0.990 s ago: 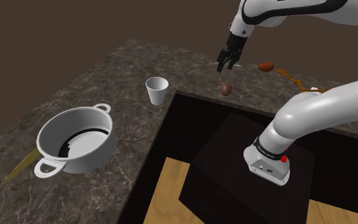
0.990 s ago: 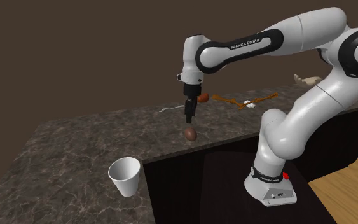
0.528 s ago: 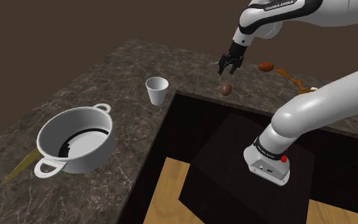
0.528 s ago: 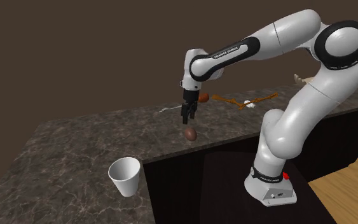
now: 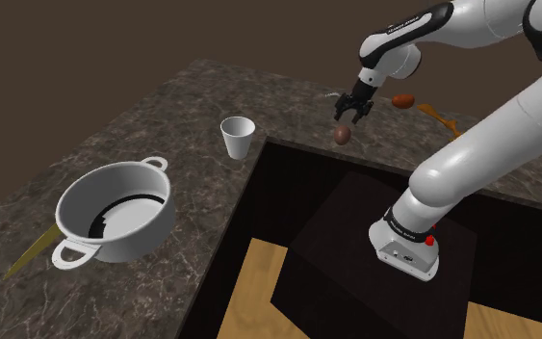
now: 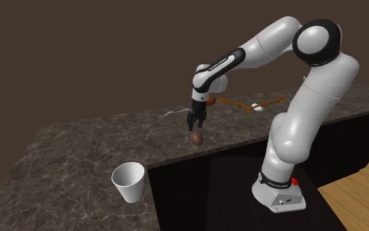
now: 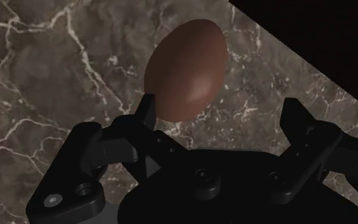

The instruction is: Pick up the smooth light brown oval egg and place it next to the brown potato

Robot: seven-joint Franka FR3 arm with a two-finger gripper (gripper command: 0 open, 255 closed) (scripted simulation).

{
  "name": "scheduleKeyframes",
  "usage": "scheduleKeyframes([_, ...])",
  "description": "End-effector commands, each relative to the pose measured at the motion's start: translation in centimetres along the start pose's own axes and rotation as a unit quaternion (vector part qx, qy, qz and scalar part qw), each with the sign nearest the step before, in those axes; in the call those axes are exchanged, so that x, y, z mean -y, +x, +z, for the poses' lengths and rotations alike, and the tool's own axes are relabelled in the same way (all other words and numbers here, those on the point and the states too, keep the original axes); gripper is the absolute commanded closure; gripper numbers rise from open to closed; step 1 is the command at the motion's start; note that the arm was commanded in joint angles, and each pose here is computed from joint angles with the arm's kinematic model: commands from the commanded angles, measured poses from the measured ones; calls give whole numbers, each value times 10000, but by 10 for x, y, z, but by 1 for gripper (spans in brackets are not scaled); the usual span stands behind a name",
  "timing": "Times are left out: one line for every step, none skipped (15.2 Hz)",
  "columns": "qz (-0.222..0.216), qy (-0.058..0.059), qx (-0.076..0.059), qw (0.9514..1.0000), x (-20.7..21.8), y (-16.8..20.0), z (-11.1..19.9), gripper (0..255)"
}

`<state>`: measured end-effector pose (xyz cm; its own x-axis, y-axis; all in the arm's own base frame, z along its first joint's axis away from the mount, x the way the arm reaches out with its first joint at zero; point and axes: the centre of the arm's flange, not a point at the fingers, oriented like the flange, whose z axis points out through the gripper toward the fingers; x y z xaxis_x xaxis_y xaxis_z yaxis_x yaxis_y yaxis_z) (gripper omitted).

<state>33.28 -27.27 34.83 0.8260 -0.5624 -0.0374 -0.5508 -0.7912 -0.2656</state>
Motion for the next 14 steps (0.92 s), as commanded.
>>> scheduleKeyframes([272, 66, -56, 9996, -24, 10, 13, 0])
scheduleKeyframes([355, 89, -70, 9993, -32, 12, 17, 0])
scheduleKeyframes([355, 89, -70, 9993, -32, 12, 22, 0])
scheduleKeyframes([355, 89, -70, 9993, -32, 12, 27, 0])
scheduleKeyframes([355, 89, -70, 9993, -32, 12, 33, 0])
scheduleKeyframes([355, 89, -70, 9993, -31, 12, 38, 0])
scheduleKeyframes([355, 89, -70, 9993, -31, 12, 43, 0])
scheduleKeyframes([355, 89, -70, 9993, -31, 12, 48, 0])
scheduleKeyframes([355, 89, -70, 9993, -31, 12, 54, 0])
scheduleKeyframes([355, 89, -70, 9993, -31, 12, 57, 0])
scheduleKeyframes([355, 89, -70, 9993, -31, 12, 57, 0])
scheduleKeyframes([355, 88, -70, 9993, -31, 12, 57, 0])
scheduleKeyframes([355, 89, -70, 9993, -31, 12, 57, 0])
scheduleKeyframes([355, 89, -70, 9993, -31, 12, 57, 0])
